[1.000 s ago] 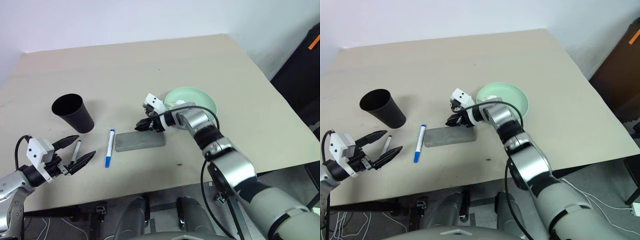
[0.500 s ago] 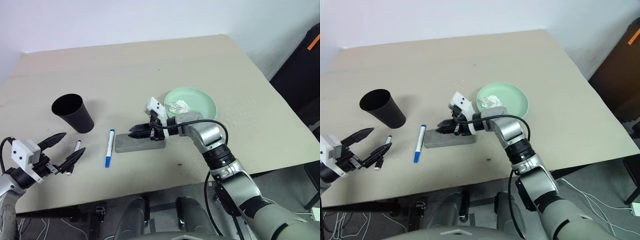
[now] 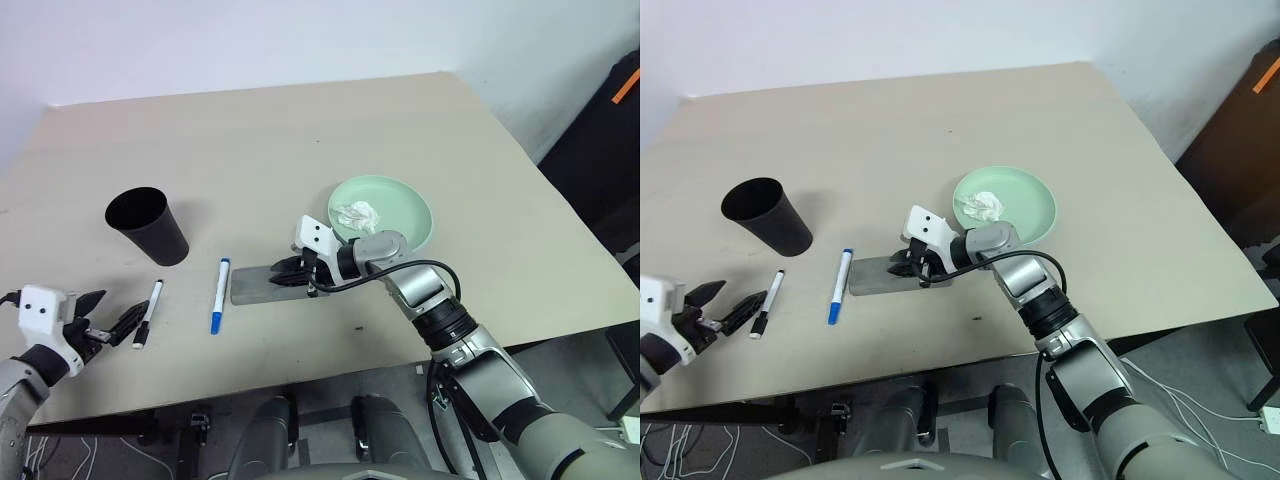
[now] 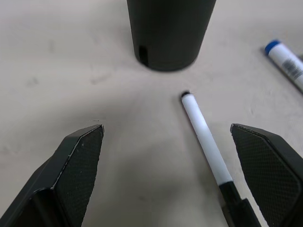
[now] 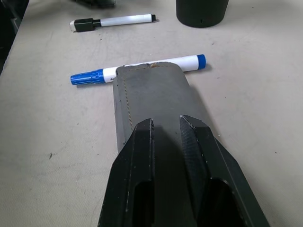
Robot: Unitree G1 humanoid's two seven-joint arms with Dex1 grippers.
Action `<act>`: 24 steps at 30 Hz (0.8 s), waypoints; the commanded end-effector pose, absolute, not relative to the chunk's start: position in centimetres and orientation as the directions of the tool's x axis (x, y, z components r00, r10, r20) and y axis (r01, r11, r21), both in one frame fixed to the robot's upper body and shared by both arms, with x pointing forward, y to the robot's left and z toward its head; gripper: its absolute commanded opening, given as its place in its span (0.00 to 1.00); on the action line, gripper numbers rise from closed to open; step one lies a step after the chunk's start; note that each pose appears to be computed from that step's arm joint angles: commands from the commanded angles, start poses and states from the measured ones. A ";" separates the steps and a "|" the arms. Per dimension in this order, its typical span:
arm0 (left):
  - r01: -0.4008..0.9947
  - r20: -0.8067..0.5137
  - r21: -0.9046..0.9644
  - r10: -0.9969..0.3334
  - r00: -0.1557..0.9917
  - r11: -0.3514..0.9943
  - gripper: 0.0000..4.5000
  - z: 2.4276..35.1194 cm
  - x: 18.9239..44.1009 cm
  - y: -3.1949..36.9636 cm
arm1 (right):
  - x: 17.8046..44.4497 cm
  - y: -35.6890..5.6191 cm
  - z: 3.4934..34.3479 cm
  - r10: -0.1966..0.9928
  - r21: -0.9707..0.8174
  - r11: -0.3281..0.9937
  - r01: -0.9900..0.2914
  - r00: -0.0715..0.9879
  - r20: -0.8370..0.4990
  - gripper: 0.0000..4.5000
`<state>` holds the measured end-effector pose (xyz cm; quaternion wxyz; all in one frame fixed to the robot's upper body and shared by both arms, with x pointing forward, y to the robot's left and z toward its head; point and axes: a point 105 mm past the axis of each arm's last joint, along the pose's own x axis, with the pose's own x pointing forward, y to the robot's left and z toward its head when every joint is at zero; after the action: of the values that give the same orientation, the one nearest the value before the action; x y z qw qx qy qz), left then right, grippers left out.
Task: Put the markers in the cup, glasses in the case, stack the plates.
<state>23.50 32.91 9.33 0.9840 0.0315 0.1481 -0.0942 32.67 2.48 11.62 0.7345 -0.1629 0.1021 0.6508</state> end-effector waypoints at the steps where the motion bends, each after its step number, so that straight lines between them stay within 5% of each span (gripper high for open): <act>1: 0.194 -0.324 0.017 -0.178 0.929 0.981 1.00 10.1 24.2 31.9 | 33.2 2.3 11.7 0.916 -0.118 0.125 -0.985 0.160 -0.369 0.20; 16: 0.108 -0.652 0.048 -0.051 0.756 0.993 1.00 8.7 24.5 31.2 | 34.3 1.7 11.8 0.905 -0.132 0.200 -0.971 0.235 -0.354 0.20; 19: 0.095 -0.664 0.061 -0.031 0.747 0.994 0.88 9.3 24.7 31.3 | 34.4 1.7 11.9 0.904 -0.131 0.212 -0.968 0.245 -0.350 0.20; 24: 0.084 -0.680 0.064 -0.018 0.733 0.994 0.51 9.7 24.7 31.2 | 34.5 1.4 11.7 0.900 -0.135 0.222 -0.966 0.256 -0.354 0.20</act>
<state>25.20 30.85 9.98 0.9369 0.0397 0.3451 -0.0391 34.01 1.98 11.66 0.7662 -0.1621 0.0997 0.6137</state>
